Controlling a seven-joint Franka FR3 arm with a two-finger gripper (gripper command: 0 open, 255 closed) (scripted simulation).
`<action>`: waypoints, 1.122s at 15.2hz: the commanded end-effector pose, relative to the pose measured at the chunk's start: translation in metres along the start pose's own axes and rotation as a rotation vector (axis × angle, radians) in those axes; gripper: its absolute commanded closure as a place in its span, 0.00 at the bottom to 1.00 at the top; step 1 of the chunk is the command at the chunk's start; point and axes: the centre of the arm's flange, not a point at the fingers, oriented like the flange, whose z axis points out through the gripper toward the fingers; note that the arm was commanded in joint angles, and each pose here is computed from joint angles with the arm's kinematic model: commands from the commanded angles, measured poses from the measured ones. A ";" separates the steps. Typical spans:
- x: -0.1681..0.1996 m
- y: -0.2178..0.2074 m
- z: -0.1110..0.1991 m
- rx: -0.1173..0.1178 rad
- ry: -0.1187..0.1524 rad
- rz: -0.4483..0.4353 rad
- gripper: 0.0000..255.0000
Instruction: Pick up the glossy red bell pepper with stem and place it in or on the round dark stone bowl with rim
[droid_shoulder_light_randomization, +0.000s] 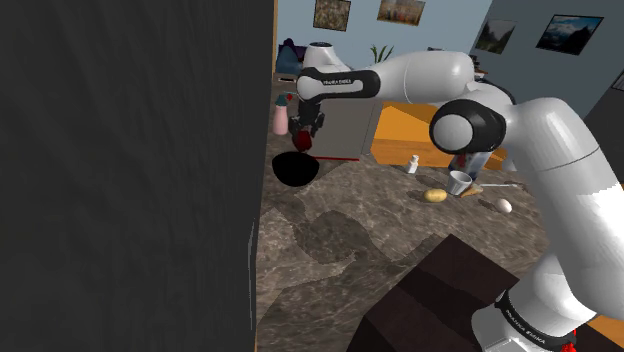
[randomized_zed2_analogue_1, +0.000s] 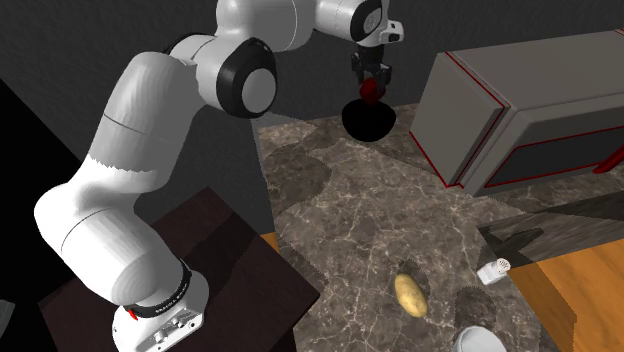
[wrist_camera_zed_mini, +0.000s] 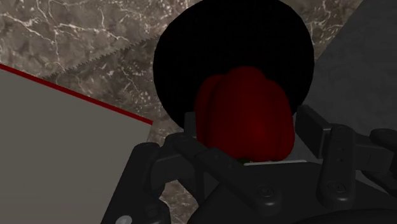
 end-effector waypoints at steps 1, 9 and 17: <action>0.003 -0.005 0.009 0.000 0.000 0.000 1.00; -0.004 -0.007 0.050 0.000 0.000 0.000 1.00; -0.008 -0.009 0.076 0.000 0.000 0.000 1.00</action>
